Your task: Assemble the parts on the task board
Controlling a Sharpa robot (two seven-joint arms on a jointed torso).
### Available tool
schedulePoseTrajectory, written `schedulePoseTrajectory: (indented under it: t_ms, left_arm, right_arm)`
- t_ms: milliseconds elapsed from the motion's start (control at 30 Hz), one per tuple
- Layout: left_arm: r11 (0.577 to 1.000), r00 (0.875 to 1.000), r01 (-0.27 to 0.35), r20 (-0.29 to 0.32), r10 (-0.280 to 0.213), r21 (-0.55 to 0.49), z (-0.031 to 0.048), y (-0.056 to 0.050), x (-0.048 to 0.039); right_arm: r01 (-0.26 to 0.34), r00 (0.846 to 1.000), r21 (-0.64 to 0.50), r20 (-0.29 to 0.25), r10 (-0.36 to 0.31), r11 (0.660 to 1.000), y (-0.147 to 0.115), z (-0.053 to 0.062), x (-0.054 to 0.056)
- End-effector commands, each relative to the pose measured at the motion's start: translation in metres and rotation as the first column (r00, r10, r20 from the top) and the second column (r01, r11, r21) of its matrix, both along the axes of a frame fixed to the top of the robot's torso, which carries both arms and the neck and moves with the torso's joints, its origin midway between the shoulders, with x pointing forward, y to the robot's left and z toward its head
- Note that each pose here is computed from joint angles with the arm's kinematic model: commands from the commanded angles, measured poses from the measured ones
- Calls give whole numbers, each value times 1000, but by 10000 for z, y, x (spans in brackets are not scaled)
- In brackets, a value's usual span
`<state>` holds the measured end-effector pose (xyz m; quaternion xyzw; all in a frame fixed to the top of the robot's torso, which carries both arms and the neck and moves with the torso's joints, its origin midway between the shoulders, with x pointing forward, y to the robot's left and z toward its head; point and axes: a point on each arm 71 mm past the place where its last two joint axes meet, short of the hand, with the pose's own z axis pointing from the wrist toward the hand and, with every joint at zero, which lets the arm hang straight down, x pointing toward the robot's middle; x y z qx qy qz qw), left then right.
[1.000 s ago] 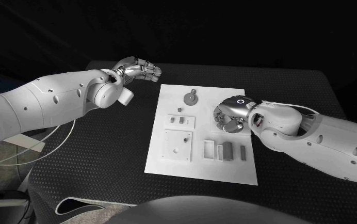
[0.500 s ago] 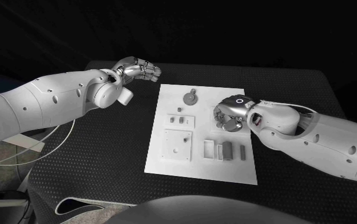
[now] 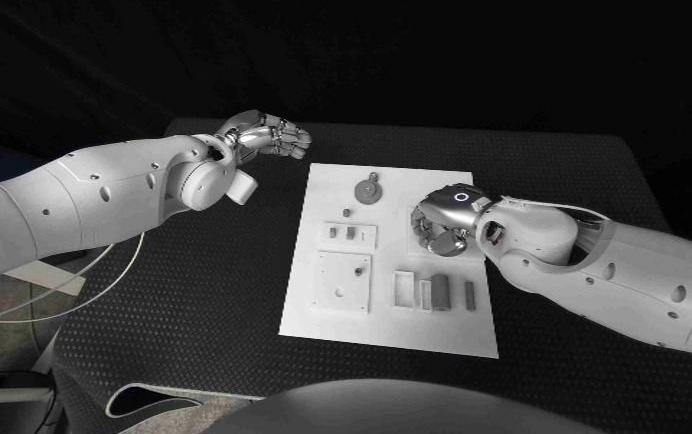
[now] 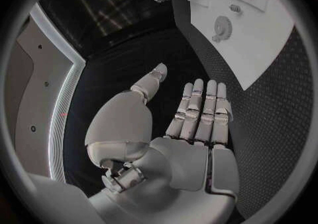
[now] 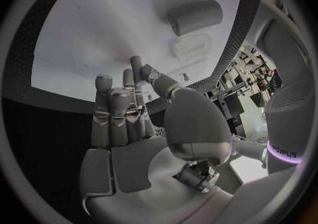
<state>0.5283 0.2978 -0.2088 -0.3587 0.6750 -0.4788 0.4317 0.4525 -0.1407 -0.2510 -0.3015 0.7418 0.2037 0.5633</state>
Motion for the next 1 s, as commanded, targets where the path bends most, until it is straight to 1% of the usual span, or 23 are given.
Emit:
schedulePoseTrajectory:
  t_ms: [33,200,367,533,600,633,667,733,767,833,1000]
  left_arm:
    - [1000,1000,15,6,-15,-6,12,-20,0]
    - [1000,1000,15,6,-15,-6,13,-17,-1]
    - [1000,1000,14,7,-14,-6,14,-15,-2]
    - [1000,1000,13,7,-13,-5,13,-14,-1]
    - [1000,1000,13,8,-13,-5,14,-12,-1]
    - [1000,1000,12,8,-12,-5,14,-12,-1]
    - [1000,1000,13,8,-12,-5,14,-12,-1]
    - [1000,1000,12,8,-12,-5,14,-10,-1]
    - [1000,1000,12,8,-12,-5,14,-13,0]
    - [1000,1000,14,8,-14,-6,14,-16,-1]
    - [1000,1000,15,8,-15,-6,14,-20,-1]
  right_arm:
    - [-17,999,1,37,17,1000,29,27,-23]
    - [-18,998,10,55,18,1000,10,55,-43]
    - [-17,997,32,73,15,999,11,100,-36]
    - [-25,996,52,84,21,998,38,183,-58]
    - [-35,996,66,90,29,997,66,232,-83]
    - [-46,995,84,88,38,995,99,267,-117]
    - [-49,995,88,88,42,995,109,276,-126]
    - [-76,994,130,86,65,989,183,327,-180]
    - [-85,994,147,74,75,985,221,337,-204]
    - [-102,993,162,69,92,982,288,350,-232]
    - [-138,990,187,47,131,973,467,354,-276]
